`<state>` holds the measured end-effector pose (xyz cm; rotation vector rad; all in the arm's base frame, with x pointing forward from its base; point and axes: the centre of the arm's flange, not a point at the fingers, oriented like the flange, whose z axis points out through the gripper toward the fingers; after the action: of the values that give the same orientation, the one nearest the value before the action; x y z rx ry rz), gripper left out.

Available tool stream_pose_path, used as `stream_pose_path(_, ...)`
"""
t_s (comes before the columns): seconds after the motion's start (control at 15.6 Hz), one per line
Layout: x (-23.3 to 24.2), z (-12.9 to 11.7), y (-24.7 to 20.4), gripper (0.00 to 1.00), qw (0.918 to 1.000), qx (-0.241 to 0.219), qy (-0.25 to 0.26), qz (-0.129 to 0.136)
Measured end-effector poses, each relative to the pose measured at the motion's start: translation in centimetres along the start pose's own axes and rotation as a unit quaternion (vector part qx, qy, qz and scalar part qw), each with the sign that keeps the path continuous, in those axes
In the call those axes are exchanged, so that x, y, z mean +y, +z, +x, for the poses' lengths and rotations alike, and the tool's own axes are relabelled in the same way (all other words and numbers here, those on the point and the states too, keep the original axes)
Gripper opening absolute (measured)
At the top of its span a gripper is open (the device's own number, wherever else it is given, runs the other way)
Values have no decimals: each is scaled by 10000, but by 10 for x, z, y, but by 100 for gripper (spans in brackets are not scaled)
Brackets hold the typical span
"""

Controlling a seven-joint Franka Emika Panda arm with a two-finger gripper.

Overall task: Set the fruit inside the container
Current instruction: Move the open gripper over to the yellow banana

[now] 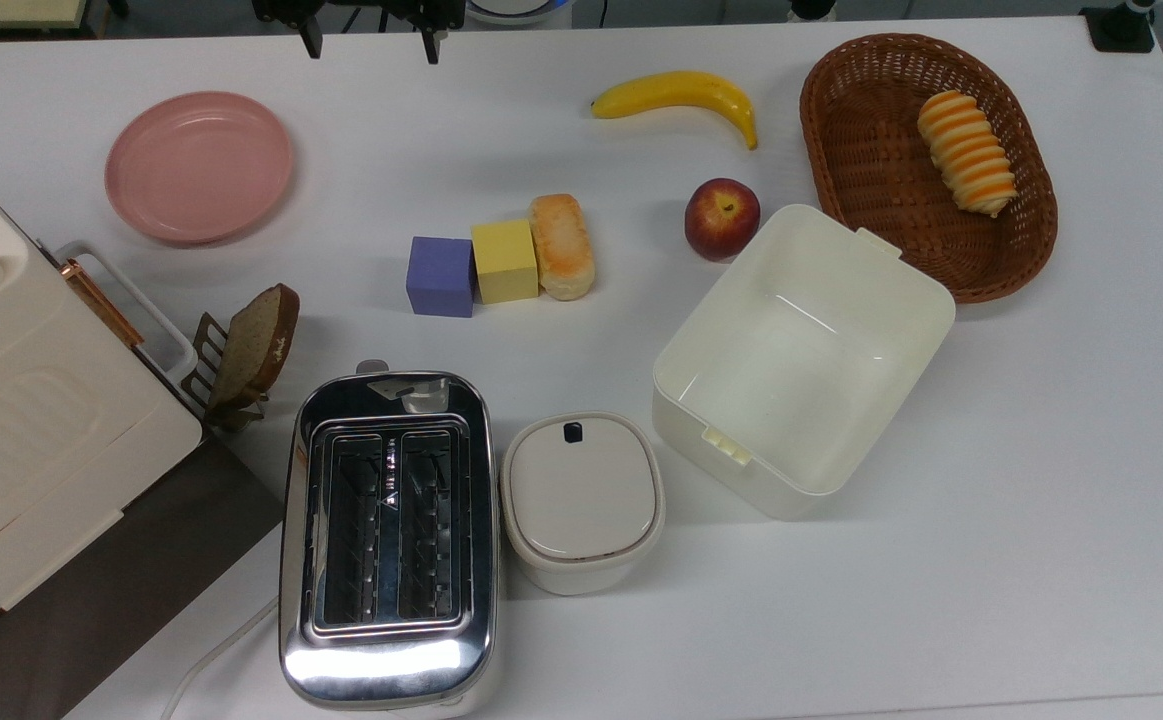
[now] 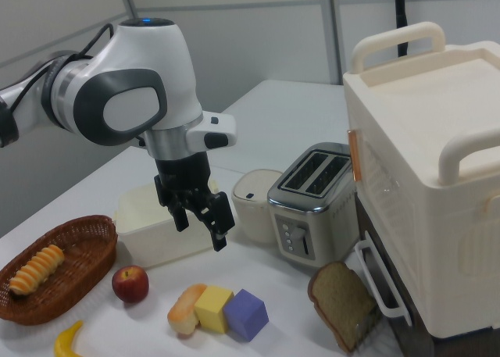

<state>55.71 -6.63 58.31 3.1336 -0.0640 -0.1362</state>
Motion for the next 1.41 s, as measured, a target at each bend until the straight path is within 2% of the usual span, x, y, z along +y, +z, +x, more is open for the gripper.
stream_pose_path(1.41, -5, 13, 23, 100, 9997, -211, -109, 10)
